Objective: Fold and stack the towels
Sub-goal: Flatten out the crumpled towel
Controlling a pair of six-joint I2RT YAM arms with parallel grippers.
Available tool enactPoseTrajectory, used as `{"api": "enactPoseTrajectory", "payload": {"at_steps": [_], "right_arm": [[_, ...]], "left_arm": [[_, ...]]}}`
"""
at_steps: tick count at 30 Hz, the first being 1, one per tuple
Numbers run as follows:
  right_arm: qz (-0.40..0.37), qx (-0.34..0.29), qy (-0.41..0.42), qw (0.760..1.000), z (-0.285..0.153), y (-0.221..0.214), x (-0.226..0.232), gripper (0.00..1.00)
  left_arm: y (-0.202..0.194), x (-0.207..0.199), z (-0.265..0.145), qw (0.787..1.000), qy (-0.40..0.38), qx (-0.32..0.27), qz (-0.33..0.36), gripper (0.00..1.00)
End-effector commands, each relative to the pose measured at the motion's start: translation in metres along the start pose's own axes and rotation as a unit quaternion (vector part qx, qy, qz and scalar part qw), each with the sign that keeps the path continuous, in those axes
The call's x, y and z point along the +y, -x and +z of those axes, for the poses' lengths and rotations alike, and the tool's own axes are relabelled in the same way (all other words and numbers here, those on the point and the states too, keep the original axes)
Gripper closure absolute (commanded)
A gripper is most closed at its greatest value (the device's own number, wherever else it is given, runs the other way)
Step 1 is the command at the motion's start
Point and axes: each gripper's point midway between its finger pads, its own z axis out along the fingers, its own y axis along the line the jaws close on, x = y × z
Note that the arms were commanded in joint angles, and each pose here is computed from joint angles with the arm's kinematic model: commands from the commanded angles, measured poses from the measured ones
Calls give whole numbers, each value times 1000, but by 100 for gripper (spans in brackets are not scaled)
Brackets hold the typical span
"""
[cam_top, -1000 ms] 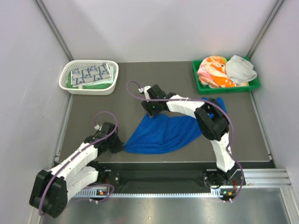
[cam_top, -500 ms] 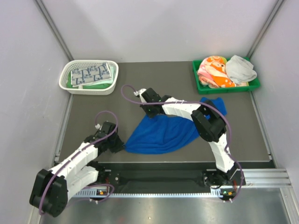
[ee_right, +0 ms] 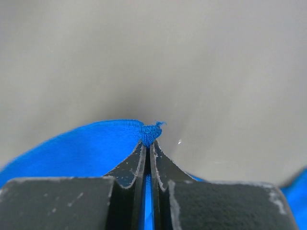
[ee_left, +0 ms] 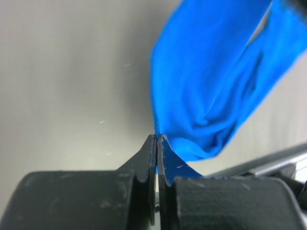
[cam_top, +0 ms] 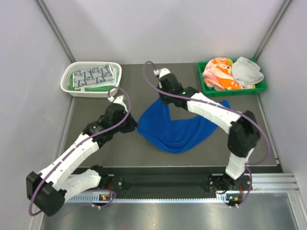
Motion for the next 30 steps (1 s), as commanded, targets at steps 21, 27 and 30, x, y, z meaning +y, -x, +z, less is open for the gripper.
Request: {"api": "enactPoseTrajectory", "payload": {"at_steps": [21,27,30], "right_arm": [[89,-407,-18,909,-353,216,-63,100],[101,-483,-3,870,-435,227,-78,100],[110,-515,16,850,-470,223,-84,100]], "left_arm": [[183,-196,-193,927,-145,-243,245,100],[209,-235,-251,891,-224,-296,263,100],[220,-248,-282,871,-260,-329,257,100]]}}
